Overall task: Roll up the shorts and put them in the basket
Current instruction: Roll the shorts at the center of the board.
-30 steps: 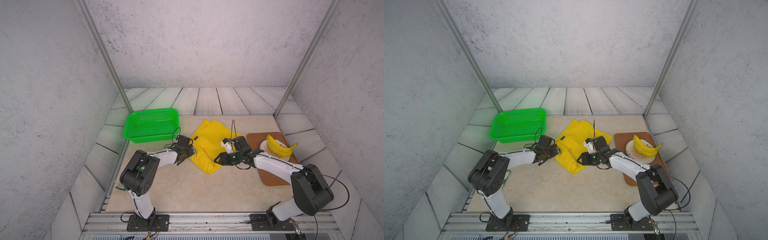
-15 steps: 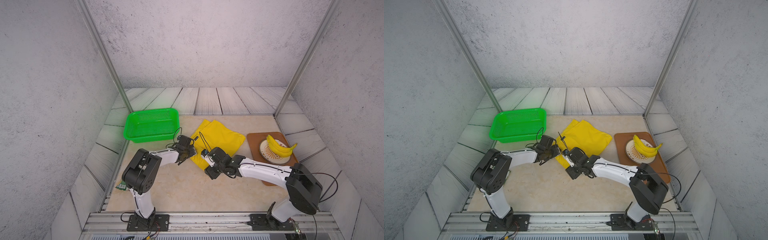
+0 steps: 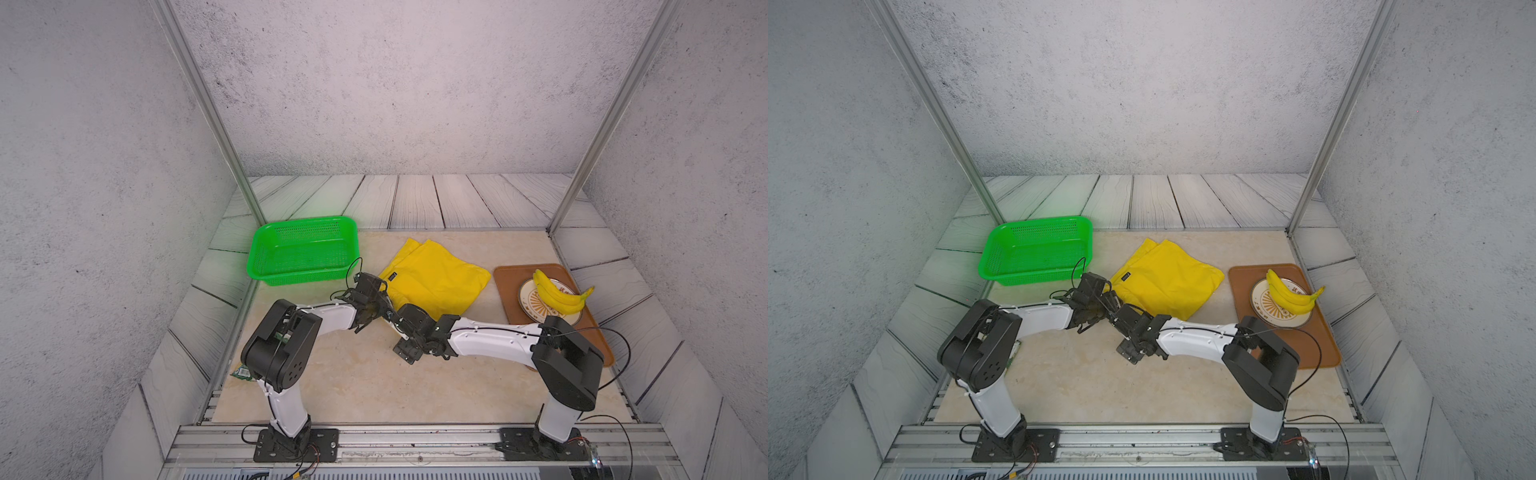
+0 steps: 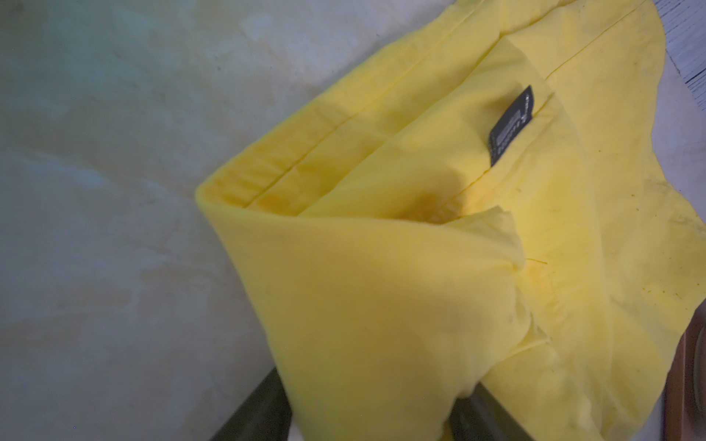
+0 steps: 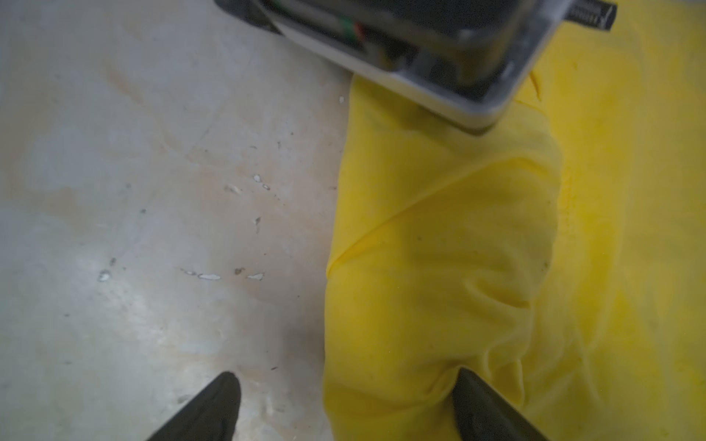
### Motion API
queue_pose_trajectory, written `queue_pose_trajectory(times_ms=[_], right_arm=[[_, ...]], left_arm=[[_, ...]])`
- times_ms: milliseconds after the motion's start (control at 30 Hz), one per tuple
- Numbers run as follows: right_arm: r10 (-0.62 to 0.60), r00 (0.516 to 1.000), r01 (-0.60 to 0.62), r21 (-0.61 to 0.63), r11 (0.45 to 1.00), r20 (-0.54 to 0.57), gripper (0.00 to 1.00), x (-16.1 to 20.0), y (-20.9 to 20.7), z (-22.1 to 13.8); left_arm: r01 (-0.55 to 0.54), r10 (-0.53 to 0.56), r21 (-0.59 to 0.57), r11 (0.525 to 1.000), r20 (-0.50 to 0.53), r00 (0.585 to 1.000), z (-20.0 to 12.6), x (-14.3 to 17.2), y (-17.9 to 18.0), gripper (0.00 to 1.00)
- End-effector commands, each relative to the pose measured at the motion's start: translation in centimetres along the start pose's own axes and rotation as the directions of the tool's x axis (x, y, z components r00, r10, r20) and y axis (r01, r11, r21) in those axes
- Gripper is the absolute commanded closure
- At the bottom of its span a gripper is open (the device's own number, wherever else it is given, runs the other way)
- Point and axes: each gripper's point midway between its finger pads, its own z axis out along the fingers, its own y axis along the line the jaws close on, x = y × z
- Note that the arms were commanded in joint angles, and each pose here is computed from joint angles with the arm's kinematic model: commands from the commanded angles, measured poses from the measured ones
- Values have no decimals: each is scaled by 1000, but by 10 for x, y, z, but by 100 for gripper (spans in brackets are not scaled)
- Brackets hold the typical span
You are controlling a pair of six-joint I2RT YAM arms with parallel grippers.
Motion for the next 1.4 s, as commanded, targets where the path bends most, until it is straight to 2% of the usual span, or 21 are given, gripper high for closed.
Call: queue_pose_trajectory(times_ms=[0,167,433,500,567,667,767,900,1033,1133,1367], right_arm=[[-30,999,31,48,998,-16,6,-3,-4,12],[-57,998,60,115,991,-36,6,1,-10,26],[-34,997,50,251,967,-66,18,18,-25,57],[-25,997,44,249,968,-76,26,23,-24,63],[-10,996,29,226,974,-85,42,28,-22,68],[6,995,10,159,987,-98,69,32,-15,72],[26,995,-19,74,997,-97,86,32,-5,70],[76,991,-88,-114,990,-106,91,30,17,58],[122,982,-159,-294,942,-141,93,30,45,40],[155,973,-213,-410,887,-169,94,30,63,28],[262,939,-343,-627,699,-222,95,19,86,-3]], left_arm=[[-19,-23,-157,987,-265,964,0,77,49,32],[-18,-23,-156,988,-261,965,-1,75,49,32],[-3,-38,-155,988,-262,964,-3,75,53,33],[0,-41,-154,988,-263,964,-3,75,54,33],[5,-45,-152,988,-263,964,-4,75,54,33],[17,-55,-147,989,-259,964,-5,73,54,33],[40,-74,-140,989,-243,967,-9,67,54,33],[99,-127,-143,985,-203,971,-23,54,61,30],[158,-178,-157,975,-126,976,-48,33,72,26],[175,-187,-153,973,-72,980,-68,20,76,25],[170,-168,-141,975,21,985,-110,5,80,25]])
